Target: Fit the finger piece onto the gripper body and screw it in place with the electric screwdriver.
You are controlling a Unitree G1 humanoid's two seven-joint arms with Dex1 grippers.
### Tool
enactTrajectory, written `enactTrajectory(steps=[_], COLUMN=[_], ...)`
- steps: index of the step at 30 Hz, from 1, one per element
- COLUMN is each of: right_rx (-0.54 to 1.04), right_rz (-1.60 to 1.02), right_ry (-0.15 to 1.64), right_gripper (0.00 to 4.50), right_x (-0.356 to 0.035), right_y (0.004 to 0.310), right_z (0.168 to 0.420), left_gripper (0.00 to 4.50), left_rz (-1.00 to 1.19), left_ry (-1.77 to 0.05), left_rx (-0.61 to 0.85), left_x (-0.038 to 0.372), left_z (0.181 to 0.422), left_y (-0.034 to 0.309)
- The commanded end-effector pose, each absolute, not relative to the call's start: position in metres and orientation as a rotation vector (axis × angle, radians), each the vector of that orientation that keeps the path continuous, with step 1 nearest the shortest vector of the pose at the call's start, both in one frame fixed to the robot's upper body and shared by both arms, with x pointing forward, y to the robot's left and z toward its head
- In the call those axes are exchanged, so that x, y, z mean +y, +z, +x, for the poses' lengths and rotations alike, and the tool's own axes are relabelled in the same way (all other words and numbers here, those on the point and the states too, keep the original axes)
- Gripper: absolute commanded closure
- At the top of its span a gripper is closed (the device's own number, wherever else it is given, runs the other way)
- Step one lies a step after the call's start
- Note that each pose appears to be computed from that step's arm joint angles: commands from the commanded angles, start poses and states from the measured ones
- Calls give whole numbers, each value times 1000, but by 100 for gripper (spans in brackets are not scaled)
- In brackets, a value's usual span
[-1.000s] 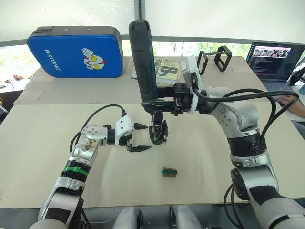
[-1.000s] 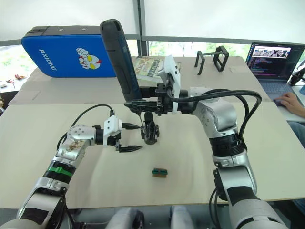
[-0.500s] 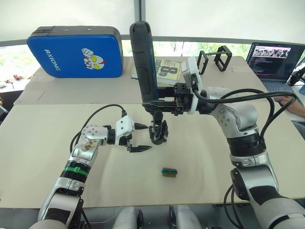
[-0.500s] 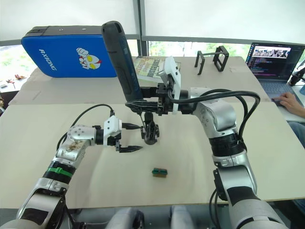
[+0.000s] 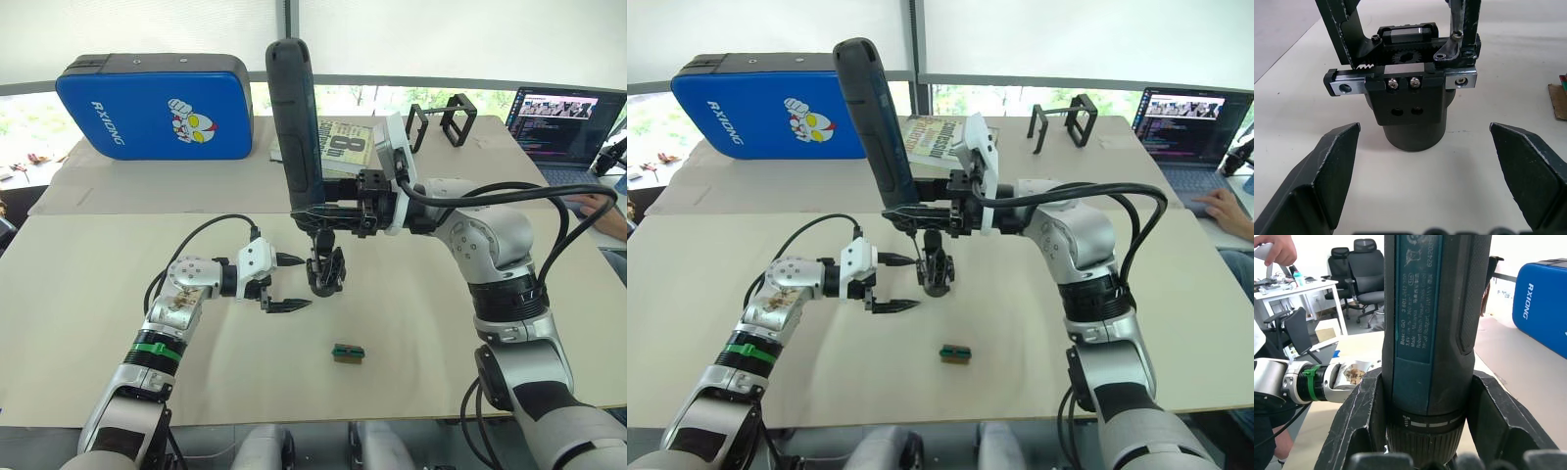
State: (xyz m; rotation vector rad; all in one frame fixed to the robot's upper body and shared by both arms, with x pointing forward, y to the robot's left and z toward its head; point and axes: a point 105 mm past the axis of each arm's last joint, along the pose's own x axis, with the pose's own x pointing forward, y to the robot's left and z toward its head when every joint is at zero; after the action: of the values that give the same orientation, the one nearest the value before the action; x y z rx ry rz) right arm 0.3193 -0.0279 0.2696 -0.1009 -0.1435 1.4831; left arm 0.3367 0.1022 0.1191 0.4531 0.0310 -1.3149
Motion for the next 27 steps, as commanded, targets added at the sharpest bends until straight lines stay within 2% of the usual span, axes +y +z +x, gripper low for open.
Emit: enactTrajectory(steps=[1, 27], right_rx=[-250, -251], right_rz=[-124, -140], right_ry=[1478, 1471], right_gripper=[259, 259], right_x=[-31, -32], right_y=[289, 292], right_z=[315, 317], left_gripper=[0, 0], left_rz=[468, 466], left_ry=[-1317, -1315], left_rx=[-17, -17], left_x=[101, 102], left_z=[336, 335], left_y=[130, 129])
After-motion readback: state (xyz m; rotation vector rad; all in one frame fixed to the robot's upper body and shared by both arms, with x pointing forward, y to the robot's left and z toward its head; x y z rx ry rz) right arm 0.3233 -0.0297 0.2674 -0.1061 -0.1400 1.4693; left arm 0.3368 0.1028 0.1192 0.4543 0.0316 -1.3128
